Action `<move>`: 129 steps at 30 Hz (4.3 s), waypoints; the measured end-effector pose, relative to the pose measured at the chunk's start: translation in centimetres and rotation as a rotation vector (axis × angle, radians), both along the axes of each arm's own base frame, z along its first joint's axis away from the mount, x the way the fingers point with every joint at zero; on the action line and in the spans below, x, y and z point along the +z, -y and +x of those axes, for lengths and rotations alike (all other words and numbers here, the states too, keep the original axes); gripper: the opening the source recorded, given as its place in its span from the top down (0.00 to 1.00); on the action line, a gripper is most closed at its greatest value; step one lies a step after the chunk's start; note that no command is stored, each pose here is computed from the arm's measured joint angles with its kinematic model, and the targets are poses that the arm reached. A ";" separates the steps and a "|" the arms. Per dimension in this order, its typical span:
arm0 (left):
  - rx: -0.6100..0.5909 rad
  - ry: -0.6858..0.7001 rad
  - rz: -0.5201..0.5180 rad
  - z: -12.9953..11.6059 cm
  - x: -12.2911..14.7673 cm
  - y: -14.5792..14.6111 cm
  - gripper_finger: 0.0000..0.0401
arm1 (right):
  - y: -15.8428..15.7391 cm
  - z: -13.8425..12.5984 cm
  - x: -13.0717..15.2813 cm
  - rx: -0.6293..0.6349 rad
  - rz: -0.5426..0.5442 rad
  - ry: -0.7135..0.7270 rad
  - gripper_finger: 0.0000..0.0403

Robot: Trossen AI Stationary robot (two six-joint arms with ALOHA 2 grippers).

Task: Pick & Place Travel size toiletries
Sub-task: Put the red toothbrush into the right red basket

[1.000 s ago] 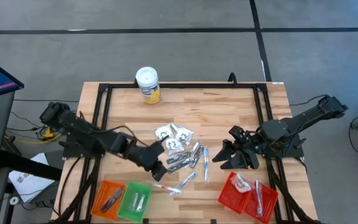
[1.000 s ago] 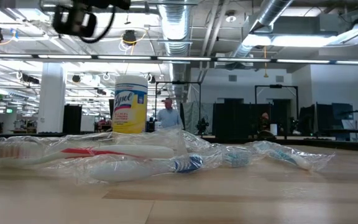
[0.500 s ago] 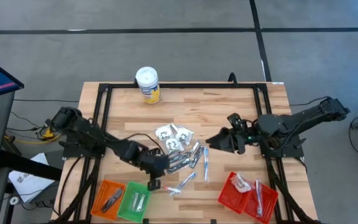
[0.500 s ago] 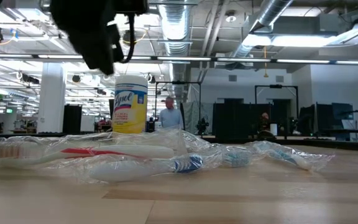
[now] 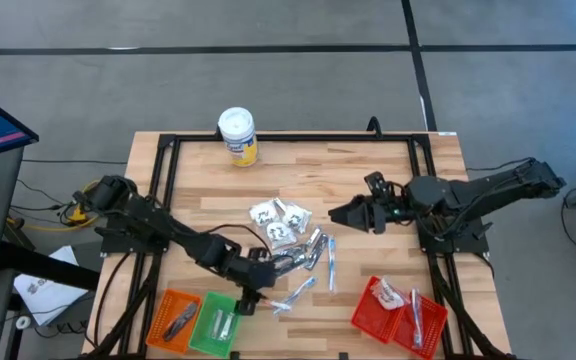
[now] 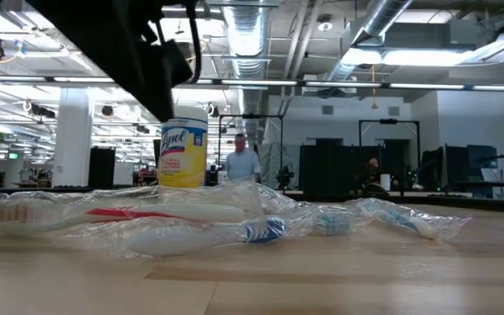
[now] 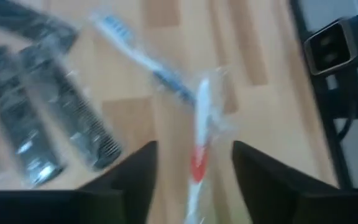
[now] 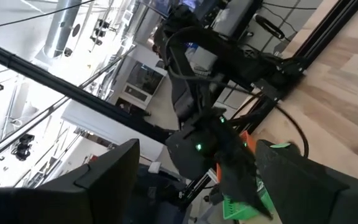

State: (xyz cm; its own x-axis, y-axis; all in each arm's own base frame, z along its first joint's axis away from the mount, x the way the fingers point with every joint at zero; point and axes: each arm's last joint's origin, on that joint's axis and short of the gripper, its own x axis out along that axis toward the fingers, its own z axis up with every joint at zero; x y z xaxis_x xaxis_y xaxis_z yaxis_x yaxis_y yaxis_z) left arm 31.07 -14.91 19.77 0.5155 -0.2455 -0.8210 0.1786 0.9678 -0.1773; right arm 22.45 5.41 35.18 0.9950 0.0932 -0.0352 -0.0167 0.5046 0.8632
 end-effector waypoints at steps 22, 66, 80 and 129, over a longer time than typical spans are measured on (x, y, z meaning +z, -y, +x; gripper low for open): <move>-0.067 -0.148 0.092 0.5 -6.0 1.7 0.57 | 0.0 0.0 -0.1 0.003 0.014 -0.015 0.22; 0.453 0.776 -0.523 0.5 14.5 -9.0 1.00 | 0.5 -0.4 3.5 -0.021 0.034 0.361 0.22; 0.587 1.100 -0.710 0.4 17.7 -10.7 1.00 | 1.7 0.3 3.1 -0.082 -0.012 0.342 0.22; 0.628 1.015 -0.801 0.8 17.2 -12.6 1.00 | 3.7 4.8 1.9 -0.119 -0.095 0.341 0.58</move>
State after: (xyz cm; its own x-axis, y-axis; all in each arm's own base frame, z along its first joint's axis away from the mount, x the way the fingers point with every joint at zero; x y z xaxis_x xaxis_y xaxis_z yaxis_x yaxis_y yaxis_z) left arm 31.85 -2.30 36.98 0.9778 0.0270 0.2080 0.1440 0.6350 -0.7590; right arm 27.25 1.67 37.10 0.9549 -0.0112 0.2969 -0.2315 0.5981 0.7672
